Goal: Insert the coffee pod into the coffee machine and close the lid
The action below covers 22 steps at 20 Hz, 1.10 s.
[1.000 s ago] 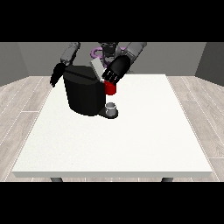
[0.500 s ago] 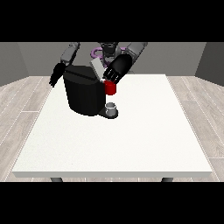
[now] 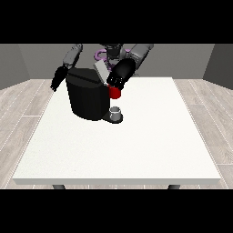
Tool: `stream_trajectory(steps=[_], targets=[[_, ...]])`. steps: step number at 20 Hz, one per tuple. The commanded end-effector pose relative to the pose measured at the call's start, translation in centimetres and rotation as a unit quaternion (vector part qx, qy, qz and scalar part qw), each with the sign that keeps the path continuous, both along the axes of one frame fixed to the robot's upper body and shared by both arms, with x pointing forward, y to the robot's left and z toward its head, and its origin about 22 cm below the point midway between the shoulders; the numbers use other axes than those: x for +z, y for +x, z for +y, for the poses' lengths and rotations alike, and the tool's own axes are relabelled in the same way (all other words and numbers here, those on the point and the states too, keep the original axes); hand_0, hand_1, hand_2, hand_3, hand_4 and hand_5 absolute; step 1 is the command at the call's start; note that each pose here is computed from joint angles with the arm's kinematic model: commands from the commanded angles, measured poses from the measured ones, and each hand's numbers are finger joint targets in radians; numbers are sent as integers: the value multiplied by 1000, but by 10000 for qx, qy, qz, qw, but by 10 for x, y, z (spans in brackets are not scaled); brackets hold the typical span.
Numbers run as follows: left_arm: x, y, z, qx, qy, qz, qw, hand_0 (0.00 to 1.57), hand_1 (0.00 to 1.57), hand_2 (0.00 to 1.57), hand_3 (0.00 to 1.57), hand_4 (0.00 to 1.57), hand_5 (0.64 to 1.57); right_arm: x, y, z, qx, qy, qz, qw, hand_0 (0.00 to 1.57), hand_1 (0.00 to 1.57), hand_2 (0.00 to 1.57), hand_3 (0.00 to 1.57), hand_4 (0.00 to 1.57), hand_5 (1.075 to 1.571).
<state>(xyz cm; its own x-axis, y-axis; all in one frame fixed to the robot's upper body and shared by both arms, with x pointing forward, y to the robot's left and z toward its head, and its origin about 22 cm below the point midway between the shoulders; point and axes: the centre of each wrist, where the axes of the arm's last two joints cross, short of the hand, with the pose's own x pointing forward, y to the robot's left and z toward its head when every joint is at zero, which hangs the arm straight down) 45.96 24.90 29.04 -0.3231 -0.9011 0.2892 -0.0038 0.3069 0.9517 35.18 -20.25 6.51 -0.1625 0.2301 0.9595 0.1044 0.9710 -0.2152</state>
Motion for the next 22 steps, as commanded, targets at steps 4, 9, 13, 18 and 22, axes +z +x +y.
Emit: stream_trajectory(steps=[4,9,13,18,22], targets=[[-16,2,19,16,-194,97,9998,1117,1117,1136,985,0,1571,13,-3,7,93,-64,-24,9999,0,0,0,0,0,1571],[6,0,7,-166,-345,-305,9988,1206,1206,1179,956,0,1571,-9,-4,-8,-73,-70,-7,9999,0,0,0,0,0,1571],[-7,3,0,-68,-319,-378,9988,1241,1241,1202,970,0,1571,-3,-6,7,99,-142,-81,9998,0,0,0,0,0,1571],[10,-1,14,-97,-154,-686,9975,1250,1250,1216,940,0,1571,18,6,-8,-54,-231,-150,9996,0,0,0,0,215,1571],[-12,1,18,-68,99,-673,9977,1044,1044,1049,744,0,1571,24,1,3,139,-178,-49,9997,0,0,0,0,160,1571]])
